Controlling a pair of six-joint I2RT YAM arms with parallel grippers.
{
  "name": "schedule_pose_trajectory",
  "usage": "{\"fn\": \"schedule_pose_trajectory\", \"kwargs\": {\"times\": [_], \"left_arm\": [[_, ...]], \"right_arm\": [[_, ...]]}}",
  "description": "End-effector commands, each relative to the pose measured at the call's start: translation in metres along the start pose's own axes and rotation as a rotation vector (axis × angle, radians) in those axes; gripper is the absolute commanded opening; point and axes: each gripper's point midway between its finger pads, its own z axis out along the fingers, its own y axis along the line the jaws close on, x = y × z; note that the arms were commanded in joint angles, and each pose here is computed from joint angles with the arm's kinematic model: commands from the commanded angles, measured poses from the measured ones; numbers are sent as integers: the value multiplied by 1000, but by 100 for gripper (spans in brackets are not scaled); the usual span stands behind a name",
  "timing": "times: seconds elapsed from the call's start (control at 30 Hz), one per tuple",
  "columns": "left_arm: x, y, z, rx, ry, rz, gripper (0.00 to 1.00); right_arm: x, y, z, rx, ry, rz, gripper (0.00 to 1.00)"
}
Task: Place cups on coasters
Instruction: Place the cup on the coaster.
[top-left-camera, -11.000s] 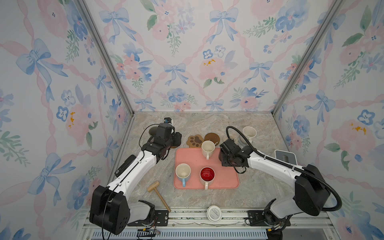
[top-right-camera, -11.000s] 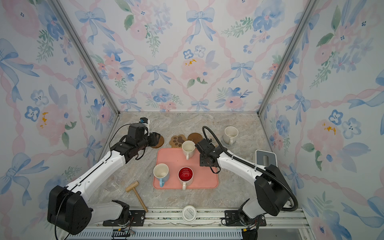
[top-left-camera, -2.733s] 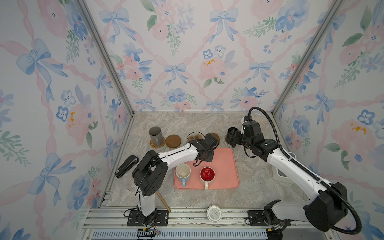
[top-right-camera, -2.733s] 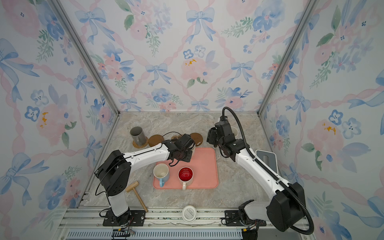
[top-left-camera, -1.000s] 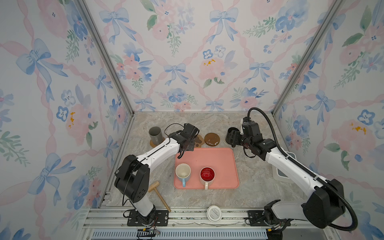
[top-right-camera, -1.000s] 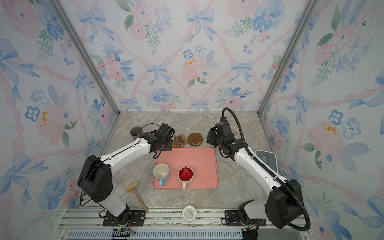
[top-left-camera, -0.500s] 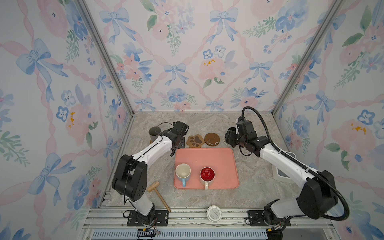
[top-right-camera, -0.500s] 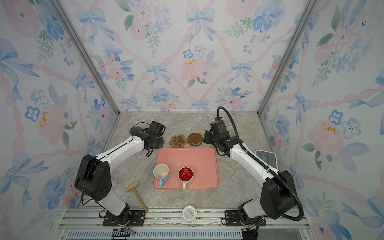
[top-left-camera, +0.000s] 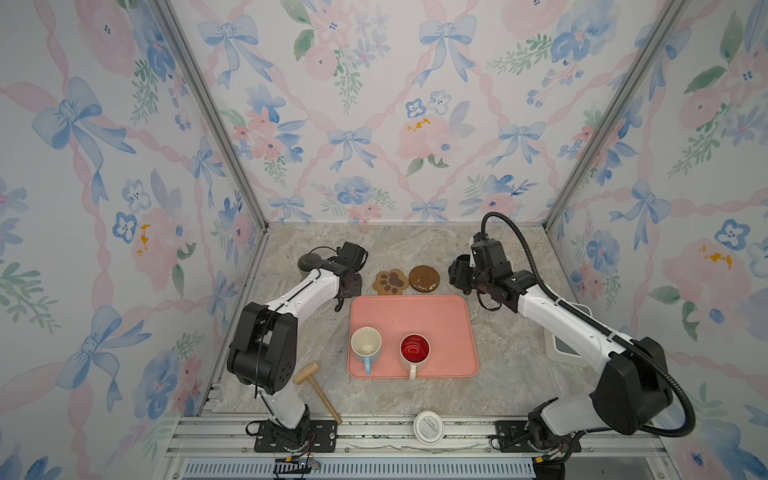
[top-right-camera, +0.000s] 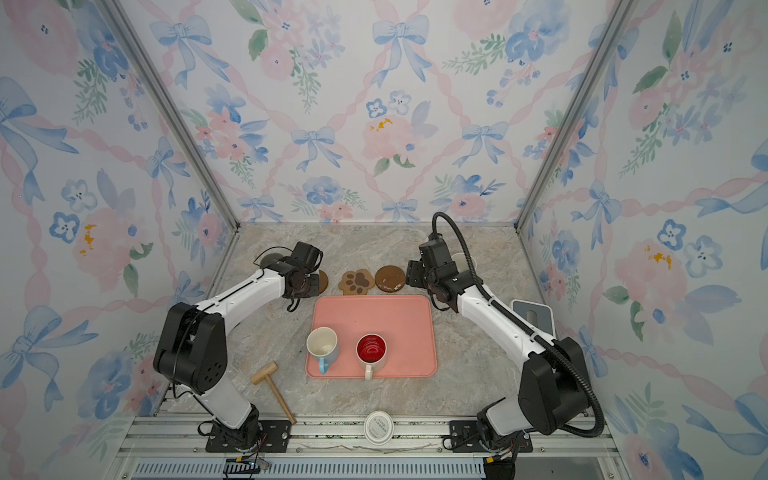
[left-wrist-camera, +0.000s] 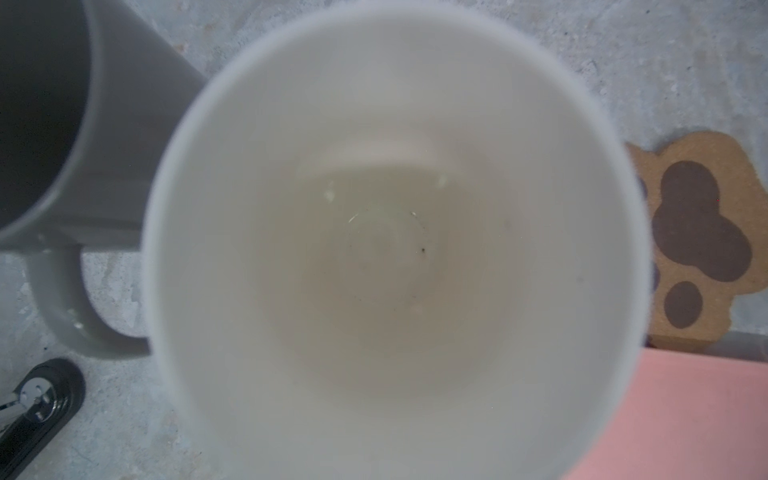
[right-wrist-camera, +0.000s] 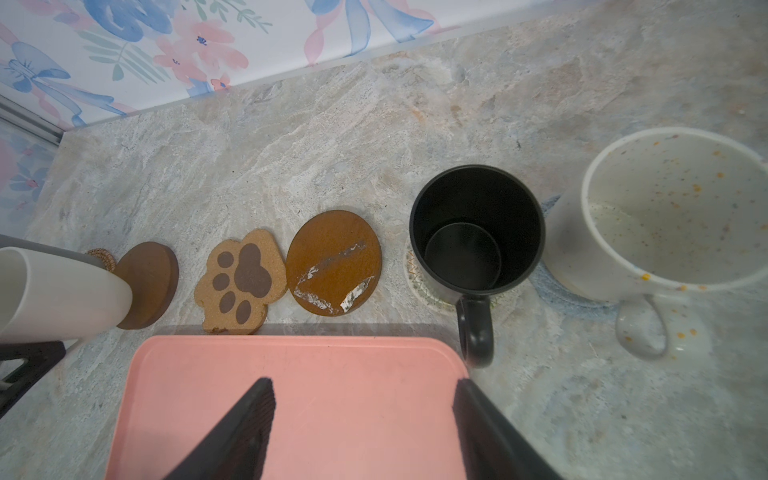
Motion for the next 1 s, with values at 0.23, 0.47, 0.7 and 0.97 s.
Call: {"fn": "schedule_pose_trajectory", "kwargs": {"times": [0.23, 0.47, 0.7, 0.97], "left_arm": [[-12, -5, 13, 37, -42, -22, 0], [-12, -4, 21, 33, -33, -30, 0], [-13, -3, 23, 33, -34, -32, 0], [-9, 0, 29, 34, -22, -44, 0]], "right_arm": [[-8, 14, 1, -20, -6, -10, 71], [-7, 15, 3, -16, 2, -17, 71], [-8, 19, 3, -24, 2, -22, 71], [-7, 19, 2, -26, 2, -23, 71]]}}
